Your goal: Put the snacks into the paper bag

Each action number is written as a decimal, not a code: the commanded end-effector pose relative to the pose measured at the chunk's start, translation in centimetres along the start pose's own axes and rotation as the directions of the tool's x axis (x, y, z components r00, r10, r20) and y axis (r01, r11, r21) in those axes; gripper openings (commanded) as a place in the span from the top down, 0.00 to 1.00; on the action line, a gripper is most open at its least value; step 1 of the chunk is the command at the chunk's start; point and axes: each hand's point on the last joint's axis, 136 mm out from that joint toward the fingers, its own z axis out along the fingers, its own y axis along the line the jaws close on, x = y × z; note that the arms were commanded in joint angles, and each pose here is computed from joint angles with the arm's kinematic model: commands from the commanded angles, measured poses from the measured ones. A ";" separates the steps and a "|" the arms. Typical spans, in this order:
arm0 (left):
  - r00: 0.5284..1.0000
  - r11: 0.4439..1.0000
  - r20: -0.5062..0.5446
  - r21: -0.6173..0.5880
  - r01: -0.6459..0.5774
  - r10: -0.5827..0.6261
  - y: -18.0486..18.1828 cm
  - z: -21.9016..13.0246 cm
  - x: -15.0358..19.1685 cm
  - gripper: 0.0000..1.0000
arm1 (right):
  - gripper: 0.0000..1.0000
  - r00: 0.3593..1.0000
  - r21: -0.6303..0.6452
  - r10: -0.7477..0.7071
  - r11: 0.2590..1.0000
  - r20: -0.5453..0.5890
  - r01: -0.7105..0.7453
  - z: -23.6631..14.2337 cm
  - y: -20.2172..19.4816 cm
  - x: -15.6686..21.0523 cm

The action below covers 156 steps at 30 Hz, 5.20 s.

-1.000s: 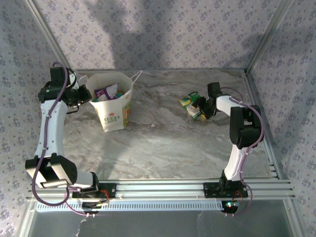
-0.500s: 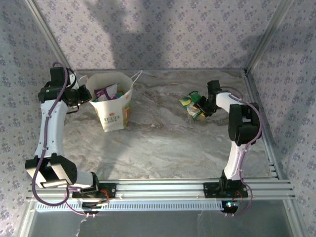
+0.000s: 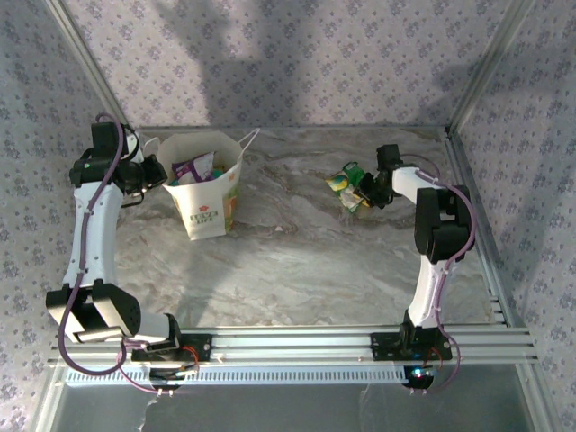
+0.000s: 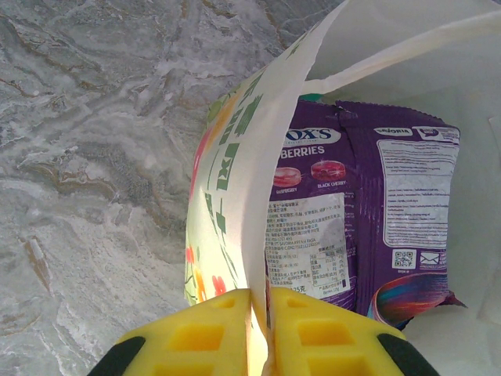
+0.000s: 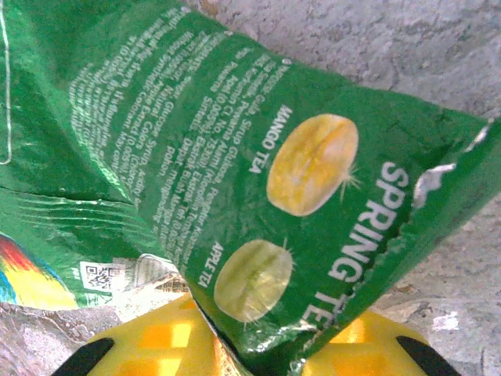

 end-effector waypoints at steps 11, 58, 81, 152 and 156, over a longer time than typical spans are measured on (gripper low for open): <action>1.000 1.000 -0.021 -0.018 -0.014 0.014 0.5 -0.6 1.0 0.84 | 0.90 0.993 0.171 -0.049 0.983 -0.111 0.068 0.2 -4.1 4.9; 1.000 1.000 0.015 0.015 -0.012 0.012 -0.1 -1.7 1.0 0.85 | 1.00 0.909 0.162 -0.405 0.908 0.102 0.387 -13.0 3.4 7.3; 0.999 0.999 0.033 0.031 -0.016 0.015 -0.5 -2.1 0.7 0.85 | 1.00 0.789 0.142 -0.561 0.828 0.250 0.543 -20.4 9.8 8.9; 0.998 0.999 0.063 0.040 0.008 -0.010 -0.2 -2.7 0.0 0.85 | 1.00 0.273 -0.125 -0.766 0.247 0.582 0.961 -27.9 36.7 19.2; 0.998 0.999 0.068 0.039 0.007 -0.009 -0.1 -2.9 0.0 0.85 | 1.00 0.275 -0.156 -0.768 0.227 0.578 0.961 -27.1 38.0 20.0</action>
